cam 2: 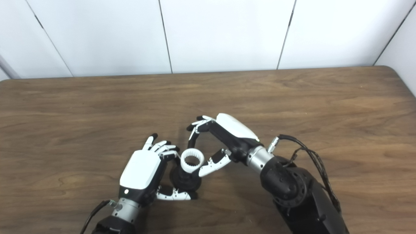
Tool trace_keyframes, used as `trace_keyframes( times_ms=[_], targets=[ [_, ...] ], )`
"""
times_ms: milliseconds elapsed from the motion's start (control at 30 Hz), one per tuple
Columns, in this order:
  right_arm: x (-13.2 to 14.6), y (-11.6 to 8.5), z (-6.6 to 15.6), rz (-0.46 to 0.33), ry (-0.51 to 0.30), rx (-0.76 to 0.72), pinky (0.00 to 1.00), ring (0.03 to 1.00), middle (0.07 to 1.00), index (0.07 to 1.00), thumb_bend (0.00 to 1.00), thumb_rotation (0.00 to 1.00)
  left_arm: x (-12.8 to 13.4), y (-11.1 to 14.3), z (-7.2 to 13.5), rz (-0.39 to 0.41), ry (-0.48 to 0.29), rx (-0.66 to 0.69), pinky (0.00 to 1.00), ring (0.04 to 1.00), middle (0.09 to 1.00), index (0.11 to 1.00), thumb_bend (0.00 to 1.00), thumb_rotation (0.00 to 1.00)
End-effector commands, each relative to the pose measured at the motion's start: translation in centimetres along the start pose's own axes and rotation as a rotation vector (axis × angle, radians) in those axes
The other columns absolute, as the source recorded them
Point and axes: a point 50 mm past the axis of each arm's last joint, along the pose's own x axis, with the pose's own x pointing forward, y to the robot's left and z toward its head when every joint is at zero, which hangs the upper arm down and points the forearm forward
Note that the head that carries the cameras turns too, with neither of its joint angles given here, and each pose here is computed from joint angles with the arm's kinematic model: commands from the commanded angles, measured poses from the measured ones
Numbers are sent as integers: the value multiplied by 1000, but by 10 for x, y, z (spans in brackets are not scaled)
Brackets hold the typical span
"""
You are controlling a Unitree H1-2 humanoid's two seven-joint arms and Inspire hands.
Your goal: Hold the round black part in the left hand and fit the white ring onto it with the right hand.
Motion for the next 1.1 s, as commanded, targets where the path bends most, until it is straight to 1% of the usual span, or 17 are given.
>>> trace_keyframes(
  times_ms=[0, 200, 400, 667, 1067],
  targets=[
    [3, -4, 8, -30, -62, -17, 918, 952, 813, 483, 524, 133, -1, -10, 2, -44, 0, 27, 1000, 857, 765, 485, 524, 53],
    [4, 2, 9, -15, -66, -23, 934, 952, 814, 483, 524, 133, -1, -9, 3, -42, 4, 20, 1000, 856, 765, 485, 523, 52],
    [5, 7, 6, 0, -70, -31, 940, 944, 810, 483, 524, 134, 0, -9, 4, -41, 0, 26, 1000, 854, 764, 485, 524, 52],
    [4, 11, 0, 9, -60, -26, 984, 955, 810, 484, 524, 134, 0, -8, 5, -39, -4, 30, 1000, 854, 765, 485, 524, 53],
    [3, 12, -7, 6, -39, -38, 985, 961, 813, 484, 523, 132, 0, -9, 5, -31, -8, 30, 1000, 851, 761, 485, 524, 54]
  ],
)
